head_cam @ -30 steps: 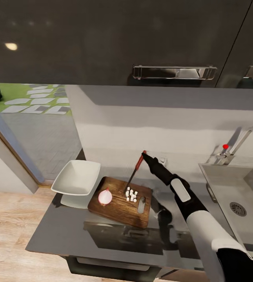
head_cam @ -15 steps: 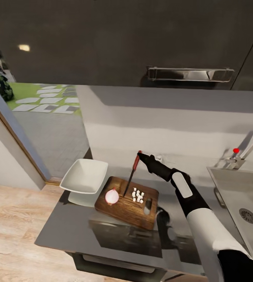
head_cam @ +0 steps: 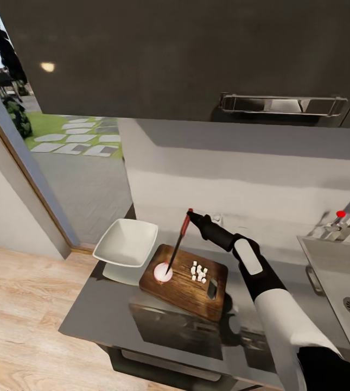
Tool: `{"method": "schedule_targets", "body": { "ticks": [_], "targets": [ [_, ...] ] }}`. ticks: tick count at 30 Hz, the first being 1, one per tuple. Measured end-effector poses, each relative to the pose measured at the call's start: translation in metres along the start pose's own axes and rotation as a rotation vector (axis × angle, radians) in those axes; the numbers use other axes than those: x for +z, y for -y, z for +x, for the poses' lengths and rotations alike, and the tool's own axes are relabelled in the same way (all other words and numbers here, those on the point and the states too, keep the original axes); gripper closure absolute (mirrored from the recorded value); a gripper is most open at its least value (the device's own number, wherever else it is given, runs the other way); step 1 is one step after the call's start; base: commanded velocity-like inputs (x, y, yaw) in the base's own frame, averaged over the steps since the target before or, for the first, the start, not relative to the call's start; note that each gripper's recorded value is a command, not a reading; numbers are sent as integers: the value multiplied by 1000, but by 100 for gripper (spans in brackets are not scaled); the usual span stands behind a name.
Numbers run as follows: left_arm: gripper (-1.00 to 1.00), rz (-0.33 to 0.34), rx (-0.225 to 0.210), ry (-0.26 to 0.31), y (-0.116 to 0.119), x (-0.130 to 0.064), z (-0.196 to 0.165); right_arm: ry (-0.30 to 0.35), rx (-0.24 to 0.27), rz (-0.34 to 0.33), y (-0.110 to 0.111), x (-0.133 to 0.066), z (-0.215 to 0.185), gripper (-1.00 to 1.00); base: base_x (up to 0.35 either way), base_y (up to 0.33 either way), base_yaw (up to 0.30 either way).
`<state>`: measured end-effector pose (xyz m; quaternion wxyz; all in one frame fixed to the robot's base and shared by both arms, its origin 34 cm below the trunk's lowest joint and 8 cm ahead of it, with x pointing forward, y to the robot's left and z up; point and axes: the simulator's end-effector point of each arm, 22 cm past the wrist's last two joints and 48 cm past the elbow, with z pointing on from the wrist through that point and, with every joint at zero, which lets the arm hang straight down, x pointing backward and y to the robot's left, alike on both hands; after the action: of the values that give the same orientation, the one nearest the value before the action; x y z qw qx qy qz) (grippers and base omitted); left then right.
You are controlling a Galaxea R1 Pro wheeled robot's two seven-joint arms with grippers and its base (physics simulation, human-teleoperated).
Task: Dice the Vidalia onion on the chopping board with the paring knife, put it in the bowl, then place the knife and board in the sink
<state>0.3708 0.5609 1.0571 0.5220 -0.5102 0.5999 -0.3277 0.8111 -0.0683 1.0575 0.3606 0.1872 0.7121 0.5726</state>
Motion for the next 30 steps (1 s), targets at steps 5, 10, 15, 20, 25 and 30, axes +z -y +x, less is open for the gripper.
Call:
{"method": "schedule_targets", "body": {
  "ticks": [5, 10, 15, 20, 25, 30],
  "targets": [
    [-100, 3, -4, -10, 0, 2, 4, 2, -1, 30, 3, 1, 1, 100, 0, 0, 105],
    [-100, 10, -11, -31, 0, 6, 12, 6, -3, 44, 3, 0, -1, 100, 0, 0, 194],
    [-100, 12, -12, -33, 1, 7, 13, 8, 2, 43, 4, -1, -2, 100, 0, 0, 57],
    [-100, 12, -12, -34, 1, 7, 13, 55, -8, 43, 8, -1, -9, 100, 0, 0, 7],
    [-100, 12, -12, -34, 1, 7, 13, 62, 34, -95, 6, -3, 5, 100, 0, 0, 0],
    [-100, 13, -12, -34, 1, 7, 13, 81, 41, -108, 15, -6, 8, 100, 0, 0, 0]
  ]
}}
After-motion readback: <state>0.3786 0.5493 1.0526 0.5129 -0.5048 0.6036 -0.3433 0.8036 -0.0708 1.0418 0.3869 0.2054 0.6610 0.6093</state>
